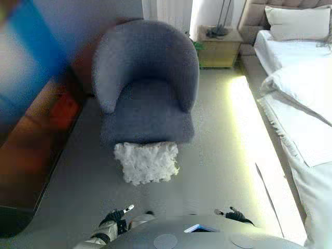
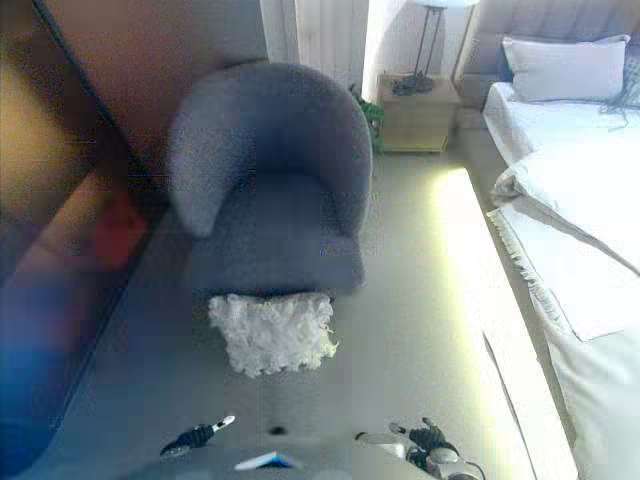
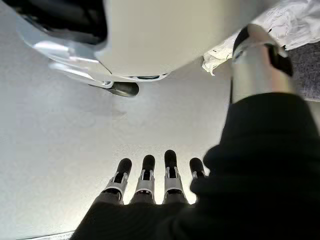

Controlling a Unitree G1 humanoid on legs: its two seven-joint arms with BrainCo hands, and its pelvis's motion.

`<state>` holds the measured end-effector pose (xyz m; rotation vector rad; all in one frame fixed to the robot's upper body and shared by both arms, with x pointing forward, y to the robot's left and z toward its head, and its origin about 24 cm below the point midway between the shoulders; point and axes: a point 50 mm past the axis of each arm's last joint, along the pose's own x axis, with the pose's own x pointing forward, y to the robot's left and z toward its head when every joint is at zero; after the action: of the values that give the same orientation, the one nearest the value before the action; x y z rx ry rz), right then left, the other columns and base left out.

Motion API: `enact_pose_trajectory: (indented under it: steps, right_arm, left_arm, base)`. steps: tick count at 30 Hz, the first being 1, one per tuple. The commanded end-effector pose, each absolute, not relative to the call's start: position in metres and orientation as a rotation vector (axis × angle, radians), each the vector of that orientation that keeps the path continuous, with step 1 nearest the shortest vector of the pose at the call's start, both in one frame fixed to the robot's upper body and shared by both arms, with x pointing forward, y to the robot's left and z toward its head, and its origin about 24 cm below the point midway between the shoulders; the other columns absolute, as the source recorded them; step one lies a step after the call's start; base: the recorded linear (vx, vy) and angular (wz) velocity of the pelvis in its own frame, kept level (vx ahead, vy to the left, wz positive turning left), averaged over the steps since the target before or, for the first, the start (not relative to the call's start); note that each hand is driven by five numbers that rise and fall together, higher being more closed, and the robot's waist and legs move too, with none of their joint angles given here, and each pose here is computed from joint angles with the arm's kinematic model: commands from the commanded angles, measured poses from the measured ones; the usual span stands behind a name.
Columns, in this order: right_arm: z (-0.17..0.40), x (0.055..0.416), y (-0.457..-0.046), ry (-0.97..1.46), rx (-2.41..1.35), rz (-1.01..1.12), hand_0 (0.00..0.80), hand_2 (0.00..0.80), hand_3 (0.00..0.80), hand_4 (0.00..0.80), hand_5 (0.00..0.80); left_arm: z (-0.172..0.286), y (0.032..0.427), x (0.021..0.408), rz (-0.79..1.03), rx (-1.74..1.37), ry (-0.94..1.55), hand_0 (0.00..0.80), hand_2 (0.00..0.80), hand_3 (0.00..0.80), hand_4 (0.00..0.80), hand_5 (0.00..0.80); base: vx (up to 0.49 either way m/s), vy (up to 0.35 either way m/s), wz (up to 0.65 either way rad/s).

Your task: Pick up the cushion and take it to the sofa

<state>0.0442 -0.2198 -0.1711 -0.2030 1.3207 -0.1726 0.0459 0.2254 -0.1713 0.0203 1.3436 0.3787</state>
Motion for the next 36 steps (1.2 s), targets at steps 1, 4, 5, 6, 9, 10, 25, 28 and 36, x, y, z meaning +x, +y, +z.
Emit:
enact_pose_trajectory:
  steps: [1,4,5,6,9,10,25,28,36]
  right_arm:
    - [-0.170,0.067,-0.215,1.292,-0.219,-0.170,0.000,0.000,0.000,0.000,0.000]
    - [-0.169,0.069,-0.219,1.285,-0.224,-0.196,0.000,0.000,0.000,0.000,0.000]
    - [-0.169,0.069,-0.219,1.286,-0.219,-0.206,0.000,0.000,0.000,0.000,0.000]
    - [-0.169,0.068,-0.219,1.288,-0.216,-0.211,0.000,0.000,0.000,0.000,0.000]
    - [-0.170,0.065,-0.219,1.294,-0.193,-0.234,0.000,0.000,0.000,0.000,0.000]
    - [-0.170,0.064,-0.219,1.294,-0.186,-0.235,0.000,0.000,0.000,0.000,0.000]
    - [-0.171,0.062,-0.213,1.272,-0.197,-0.209,0.000,0.000,0.000,0.000,0.000]
    - [-0.171,0.060,-0.212,1.276,-0.203,-0.210,0.000,0.000,0.000,0.000,0.000]
    - [-0.169,0.071,-0.214,1.246,-0.239,-0.207,0.000,0.000,0.000,0.000,0.000]
  left_arm:
    - [-0.169,0.227,0.066,0.369,0.022,1.335,0.000,0.000,0.000,0.000,0.000]
    - [-0.170,0.227,0.063,0.359,0.011,1.354,0.000,0.000,0.000,0.000,0.000]
    - [-0.170,0.226,0.061,0.351,0.021,1.361,0.000,0.000,0.000,0.000,0.000]
    - [-0.171,0.227,0.059,0.349,0.031,1.360,0.000,0.000,0.000,0.000,0.000]
    - [-0.171,0.227,0.058,0.341,0.053,1.368,0.000,0.000,0.000,0.000,0.000]
    - [-0.171,0.227,0.057,0.331,0.054,1.373,0.000,0.000,0.000,0.000,0.000]
    - [-0.171,0.231,0.054,0.344,0.020,1.369,0.000,0.000,0.000,0.000,0.000]
    - [-0.170,0.233,0.053,0.356,0.020,1.366,0.000,0.000,0.000,0.000,0.000]
    - [-0.167,0.235,0.069,0.428,-0.044,1.247,0.000,0.000,0.000,0.000,0.000]
  base:
    - [0.000,0.000,0.00]
    - [0.000,0.000,0.00]
    - [0.000,0.000,0.00]
    - [0.000,0.000,0.00]
    - [0.037,0.017,0.00]
    - [0.066,0.031,0.01]
    - [0.019,0.000,0.00]
    - [0.052,-0.038,0.00]
    - [-0.004,-0.084,0.00]
